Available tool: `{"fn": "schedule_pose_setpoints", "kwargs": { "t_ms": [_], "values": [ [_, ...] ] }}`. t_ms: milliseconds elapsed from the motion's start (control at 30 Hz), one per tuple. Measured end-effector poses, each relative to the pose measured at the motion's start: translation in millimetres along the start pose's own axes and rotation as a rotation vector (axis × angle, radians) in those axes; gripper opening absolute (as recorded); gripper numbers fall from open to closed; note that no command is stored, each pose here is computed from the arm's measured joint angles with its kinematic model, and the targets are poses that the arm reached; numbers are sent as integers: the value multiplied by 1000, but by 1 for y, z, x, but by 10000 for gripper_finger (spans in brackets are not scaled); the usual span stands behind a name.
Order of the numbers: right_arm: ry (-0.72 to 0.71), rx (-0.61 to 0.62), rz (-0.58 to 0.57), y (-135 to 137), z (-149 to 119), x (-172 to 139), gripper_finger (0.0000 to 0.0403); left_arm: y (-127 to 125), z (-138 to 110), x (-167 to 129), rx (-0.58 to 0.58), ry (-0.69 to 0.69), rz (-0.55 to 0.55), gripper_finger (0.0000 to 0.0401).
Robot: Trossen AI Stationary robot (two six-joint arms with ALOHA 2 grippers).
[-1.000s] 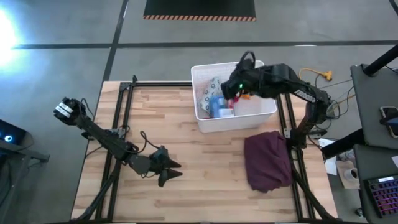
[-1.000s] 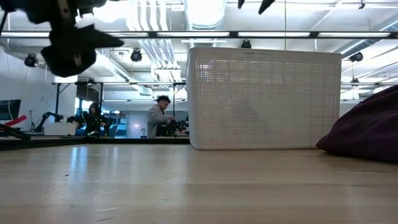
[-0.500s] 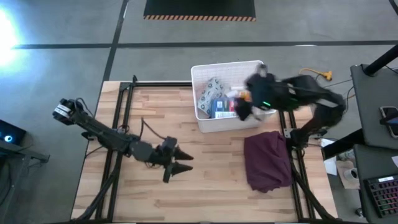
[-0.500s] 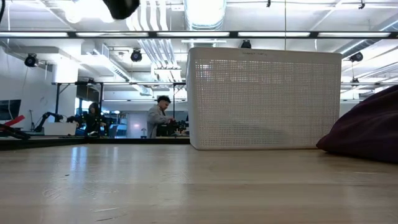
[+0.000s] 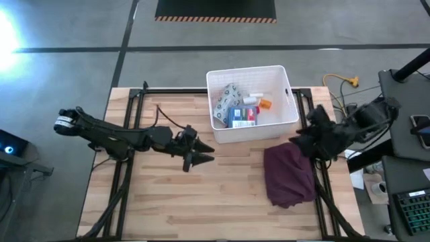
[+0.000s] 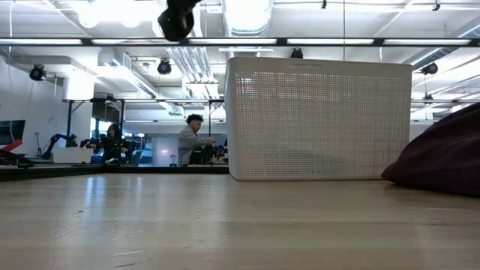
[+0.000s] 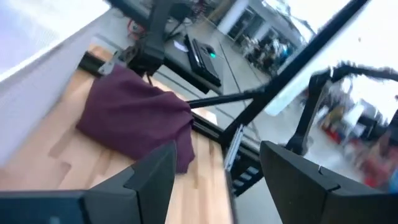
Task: Pick & place medical supplies in basket/bin
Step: Return to Home Position
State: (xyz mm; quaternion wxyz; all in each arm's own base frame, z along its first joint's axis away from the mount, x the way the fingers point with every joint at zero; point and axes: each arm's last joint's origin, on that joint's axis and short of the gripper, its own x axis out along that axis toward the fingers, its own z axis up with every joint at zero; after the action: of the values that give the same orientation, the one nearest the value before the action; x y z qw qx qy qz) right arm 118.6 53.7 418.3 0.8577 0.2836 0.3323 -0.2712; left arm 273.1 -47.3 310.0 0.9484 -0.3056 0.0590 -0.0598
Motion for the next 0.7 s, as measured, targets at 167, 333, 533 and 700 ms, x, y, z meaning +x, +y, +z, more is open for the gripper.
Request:
{"fn": "schedule_pose_setpoints", "kwargs": {
  "t_ms": [167,333,533,700],
  "values": [
    [48,-13,186,-5,-19,2,259,-8,7,-11,-41,-11,-55,216],
    [-182,-148,415,-13,-24,3,265,-4,19,-27,-17,-72,-51,216],
    [-439,-195,785,-15,-41,28,266,-3,20,-50,38,-193,-128,216],
    [-477,-150,731,-26,-45,60,259,3,12,-69,126,-317,-190,216]
  ]
}}
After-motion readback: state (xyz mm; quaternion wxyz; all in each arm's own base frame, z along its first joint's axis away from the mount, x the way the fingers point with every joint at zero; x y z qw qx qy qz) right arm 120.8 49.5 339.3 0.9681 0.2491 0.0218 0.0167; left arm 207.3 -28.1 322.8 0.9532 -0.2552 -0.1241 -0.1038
